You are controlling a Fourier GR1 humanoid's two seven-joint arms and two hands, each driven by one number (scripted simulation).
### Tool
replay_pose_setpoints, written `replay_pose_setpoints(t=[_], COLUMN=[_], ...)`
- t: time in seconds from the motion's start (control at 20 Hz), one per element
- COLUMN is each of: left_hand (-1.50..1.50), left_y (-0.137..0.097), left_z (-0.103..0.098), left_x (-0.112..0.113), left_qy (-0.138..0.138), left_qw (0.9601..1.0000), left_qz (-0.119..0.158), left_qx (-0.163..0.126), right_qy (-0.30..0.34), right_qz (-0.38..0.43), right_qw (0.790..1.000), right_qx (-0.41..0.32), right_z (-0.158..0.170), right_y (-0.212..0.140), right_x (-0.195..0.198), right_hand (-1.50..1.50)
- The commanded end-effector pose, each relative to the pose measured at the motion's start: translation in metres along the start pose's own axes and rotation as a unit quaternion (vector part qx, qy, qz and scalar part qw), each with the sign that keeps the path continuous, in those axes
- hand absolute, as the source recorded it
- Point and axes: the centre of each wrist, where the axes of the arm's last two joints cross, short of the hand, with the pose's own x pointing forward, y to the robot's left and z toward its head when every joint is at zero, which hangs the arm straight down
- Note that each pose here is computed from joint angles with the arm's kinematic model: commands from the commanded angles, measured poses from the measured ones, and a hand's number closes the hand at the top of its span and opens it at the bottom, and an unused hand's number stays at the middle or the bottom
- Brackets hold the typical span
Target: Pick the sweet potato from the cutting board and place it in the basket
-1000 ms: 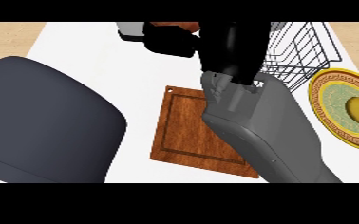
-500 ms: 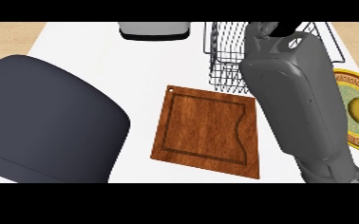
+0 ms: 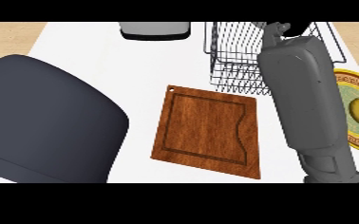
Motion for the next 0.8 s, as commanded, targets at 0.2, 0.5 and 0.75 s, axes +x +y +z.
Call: replay_pose_setpoints(t=[0.2, 0.5, 0.75], left_hand=[0.0, 0.0, 0.0], left_y=[-0.002, 0.005, -0.011], left_z=[0.002, 0.007, 0.0], left_x=[-0.024, -0.026, -0.024], left_qy=[0.062, 0.056, 0.07], left_qw=[0.998, 0.9984, 0.9976], left_qz=[-0.002, -0.007, -0.004], left_qx=[0.012, -0.001, -0.005], right_qy=[0.024, 0.071, 0.052], right_qz=[-0.051, 0.053, 0.102], right_qw=[0.998, 0.995, 0.993], right_qx=[0.005, -0.047, -0.014], right_z=[-0.017, -0.043, -0.046], right_y=[0.01, 0.005, 0.003], right_x=[-0.06, -0.104, -0.113], right_hand=[1.5, 1.5, 1.5])
